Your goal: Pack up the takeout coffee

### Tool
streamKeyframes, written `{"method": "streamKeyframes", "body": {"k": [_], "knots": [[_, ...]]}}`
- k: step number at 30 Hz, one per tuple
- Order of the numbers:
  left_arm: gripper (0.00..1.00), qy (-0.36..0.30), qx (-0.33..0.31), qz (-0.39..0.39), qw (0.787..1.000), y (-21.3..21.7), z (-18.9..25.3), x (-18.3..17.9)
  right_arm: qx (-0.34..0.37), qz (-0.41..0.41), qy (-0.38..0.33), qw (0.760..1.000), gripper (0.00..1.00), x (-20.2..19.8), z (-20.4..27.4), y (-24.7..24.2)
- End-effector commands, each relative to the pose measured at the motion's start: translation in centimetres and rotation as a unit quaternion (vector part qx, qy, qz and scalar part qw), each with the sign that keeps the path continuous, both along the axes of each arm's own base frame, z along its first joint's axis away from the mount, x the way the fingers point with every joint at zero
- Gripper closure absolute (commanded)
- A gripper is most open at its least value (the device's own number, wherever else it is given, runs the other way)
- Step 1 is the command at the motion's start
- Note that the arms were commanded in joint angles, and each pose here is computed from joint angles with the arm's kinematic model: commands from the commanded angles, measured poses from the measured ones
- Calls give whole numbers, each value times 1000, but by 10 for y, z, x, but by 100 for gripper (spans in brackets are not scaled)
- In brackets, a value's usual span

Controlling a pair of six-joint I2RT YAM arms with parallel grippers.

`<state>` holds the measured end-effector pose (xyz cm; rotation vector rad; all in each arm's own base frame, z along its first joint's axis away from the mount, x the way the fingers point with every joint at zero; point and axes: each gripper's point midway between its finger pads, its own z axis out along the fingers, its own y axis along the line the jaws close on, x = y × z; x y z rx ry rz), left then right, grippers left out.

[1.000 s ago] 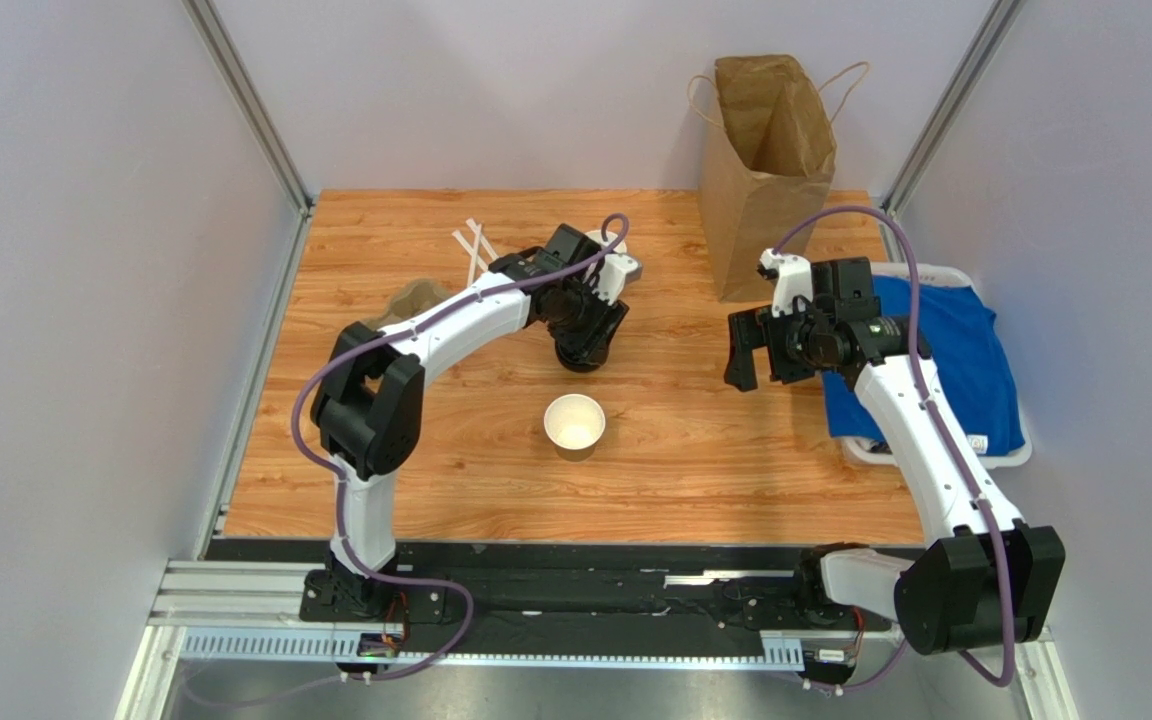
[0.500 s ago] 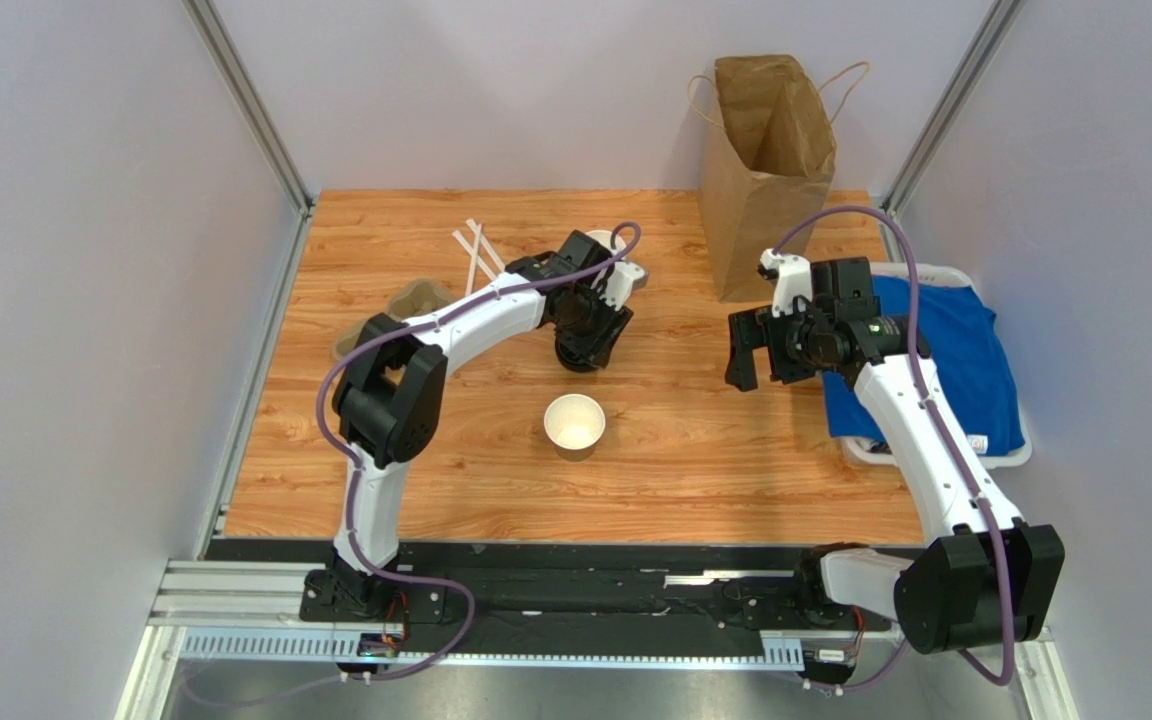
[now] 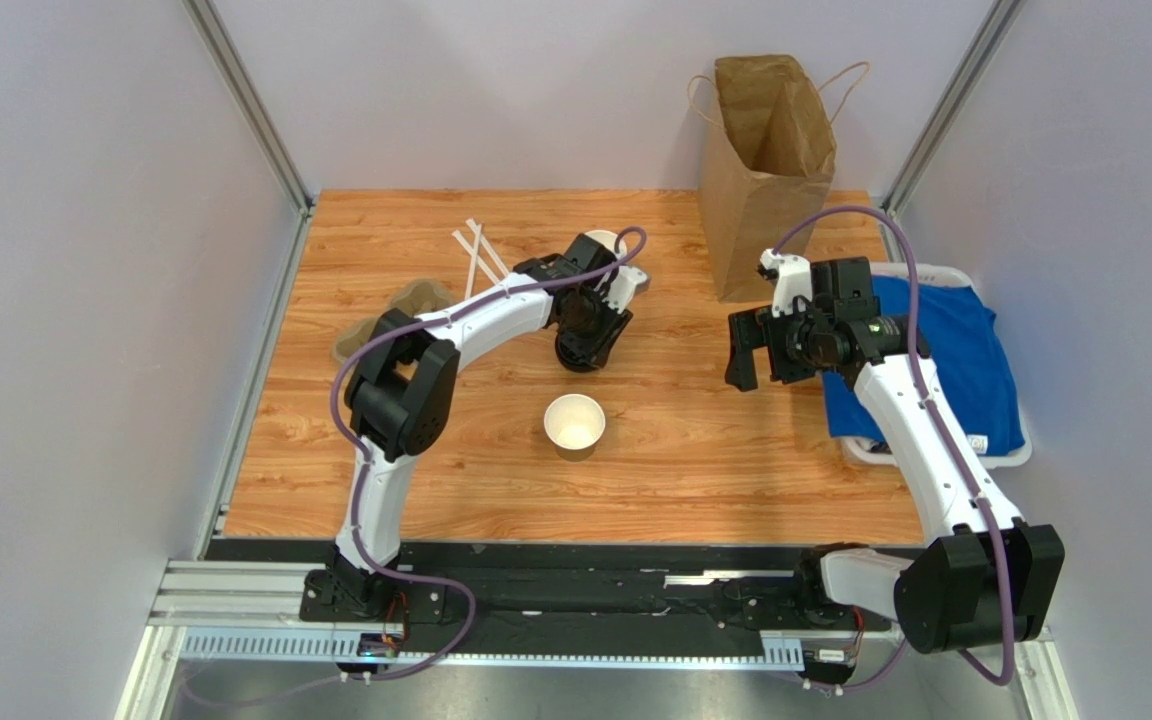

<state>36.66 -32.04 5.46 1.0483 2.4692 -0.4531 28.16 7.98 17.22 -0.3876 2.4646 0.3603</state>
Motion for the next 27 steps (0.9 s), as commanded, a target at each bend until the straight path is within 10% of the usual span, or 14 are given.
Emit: {"method": "streamKeyframes", "body": {"k": [1,10,27], "knots": [[60,-28,-14,-13,999,-12,15,13,1,2,-26,1000,0,10,13,2],[81,-30,-20,-14,999,-14,21,14,0,2,-25,1000,0,11,12,2],[73,-19,-7,-11,1000,-12,8,15,-1,1,-27,1000,0,12,13,2]]}}
